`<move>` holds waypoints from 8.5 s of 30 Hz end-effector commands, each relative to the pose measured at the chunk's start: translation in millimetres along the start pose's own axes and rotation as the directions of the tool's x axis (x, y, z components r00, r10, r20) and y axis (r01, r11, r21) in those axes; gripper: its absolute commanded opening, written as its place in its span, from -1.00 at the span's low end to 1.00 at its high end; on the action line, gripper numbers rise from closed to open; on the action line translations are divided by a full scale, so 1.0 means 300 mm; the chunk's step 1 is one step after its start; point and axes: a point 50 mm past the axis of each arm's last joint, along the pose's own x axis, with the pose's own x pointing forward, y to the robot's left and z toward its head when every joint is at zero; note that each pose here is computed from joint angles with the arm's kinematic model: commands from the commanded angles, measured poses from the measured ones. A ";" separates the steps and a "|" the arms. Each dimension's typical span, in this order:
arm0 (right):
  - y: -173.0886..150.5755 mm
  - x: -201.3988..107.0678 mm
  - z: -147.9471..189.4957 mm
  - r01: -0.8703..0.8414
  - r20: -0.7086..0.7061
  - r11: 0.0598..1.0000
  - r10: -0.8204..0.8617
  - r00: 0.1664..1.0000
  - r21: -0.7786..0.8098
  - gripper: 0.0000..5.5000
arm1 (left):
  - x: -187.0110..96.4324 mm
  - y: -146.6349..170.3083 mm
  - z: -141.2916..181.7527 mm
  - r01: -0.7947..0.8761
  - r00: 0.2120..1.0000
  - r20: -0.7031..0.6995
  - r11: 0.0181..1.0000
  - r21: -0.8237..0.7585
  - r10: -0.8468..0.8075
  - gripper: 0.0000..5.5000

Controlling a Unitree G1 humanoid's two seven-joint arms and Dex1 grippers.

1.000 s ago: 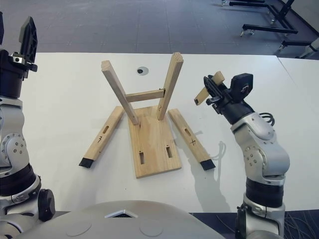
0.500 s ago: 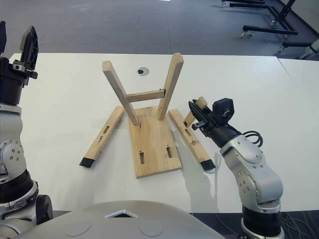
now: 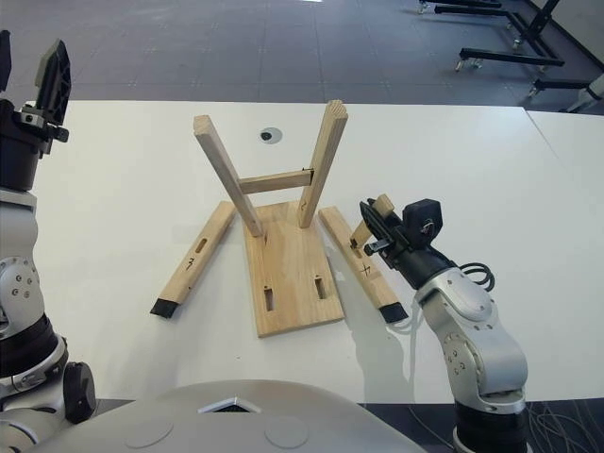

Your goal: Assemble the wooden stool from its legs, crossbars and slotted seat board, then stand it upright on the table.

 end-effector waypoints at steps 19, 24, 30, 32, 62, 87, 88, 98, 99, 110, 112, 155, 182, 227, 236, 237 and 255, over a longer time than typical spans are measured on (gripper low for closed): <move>-0.013 -0.020 -0.051 0.015 -0.065 1.000 -0.016 0.998 -0.016 -0.86 | 0.014 -0.012 0.011 0.059 0.998 -0.004 0.998 0.004 -0.059 0.08; -0.023 -0.013 -0.071 0.020 -0.094 0.999 -0.024 0.995 -0.038 -0.86 | 0.014 -0.014 0.004 0.059 0.998 -0.014 0.998 0.008 -0.058 0.08; -0.071 0.008 -0.112 0.064 -0.135 0.993 -0.078 0.988 -0.102 -0.86 | 0.026 -0.024 -0.007 0.069 0.998 -0.015 0.998 0.000 -0.069 0.08; -0.098 0.022 -0.109 0.092 -0.123 0.992 -0.102 0.987 -0.091 -0.86 | 0.030 -0.029 -0.009 0.076 0.997 -0.013 0.997 -0.002 -0.076 0.08; -0.225 0.111 0.023 0.209 0.062 0.978 -0.209 0.976 0.007 -0.20 | 0.029 -0.043 -0.053 0.063 0.998 0.010 0.992 -0.108 -0.062 0.08; -0.207 0.215 0.227 0.142 0.137 0.987 -0.132 0.982 -0.069 0.64 | 0.018 -0.051 -0.059 0.057 0.997 0.052 0.985 -0.164 -0.049 0.08; -0.248 0.207 0.127 0.195 0.014 0.978 -0.195 0.981 -0.077 0.64 | 0.019 -0.061 -0.057 0.071 0.997 0.054 0.983 -0.169 -0.063 0.08; -0.263 0.181 0.068 0.168 0.069 0.985 -0.170 0.983 0.036 0.64 | -0.023 -0.075 -0.097 0.086 0.996 -0.012 0.978 -0.189 -0.090 0.08; -0.266 0.185 0.081 0.172 0.085 0.985 -0.174 0.981 0.029 0.64 | -0.022 -0.075 -0.099 0.084 0.996 -0.014 0.978 -0.188 -0.089 0.08; -0.227 0.217 0.227 0.133 0.245 0.991 -0.129 0.961 0.000 0.64 | -0.008 -0.080 -0.102 0.095 0.995 -0.002 0.977 -0.193 -0.097 0.08; -0.229 0.215 0.280 0.126 0.287 0.992 -0.118 0.951 -0.011 0.64 | -0.009 -0.081 -0.102 0.094 0.995 -0.001 0.976 -0.195 -0.096 0.08; -0.150 0.084 0.066 0.110 0.067 0.992 -0.114 0.991 0.060 0.64 | -0.041 -0.083 -0.111 0.065 0.998 -0.012 0.981 -0.183 -0.068 0.08; -0.133 0.067 -0.187 0.261 -0.578 0.965 -0.218 0.787 -0.009 -0.06 | -0.053 -0.093 -0.094 0.013 1.000 0.006 0.983 -0.181 -0.012 0.08; 0.216 0.136 0.261 -0.905 0.134 0.425 0.895 0.425 0.034 -0.25 | 0.025 -0.222 0.122 0.779 0.442 0.484 0.056 -0.624 -0.755 0.52; 0.211 0.145 0.246 -0.892 0.173 0.450 0.876 0.450 0.040 -0.25 | 0.024 -0.198 0.131 0.765 0.432 0.518 -0.004 -0.644 -0.738 0.00; 0.212 0.147 0.246 -0.892 0.177 0.451 0.875 0.450 0.039 -0.25 | 0.025 -0.199 0.127 0.762 0.433 0.515 -0.004 -0.648 -0.740 -0.05; 0.164 0.147 0.244 -0.846 0.139 0.532 0.835 0.532 0.043 -0.25 | 0.031 -0.132 0.122 0.786 0.467 0.563 0.027 -0.618 -0.682 -0.23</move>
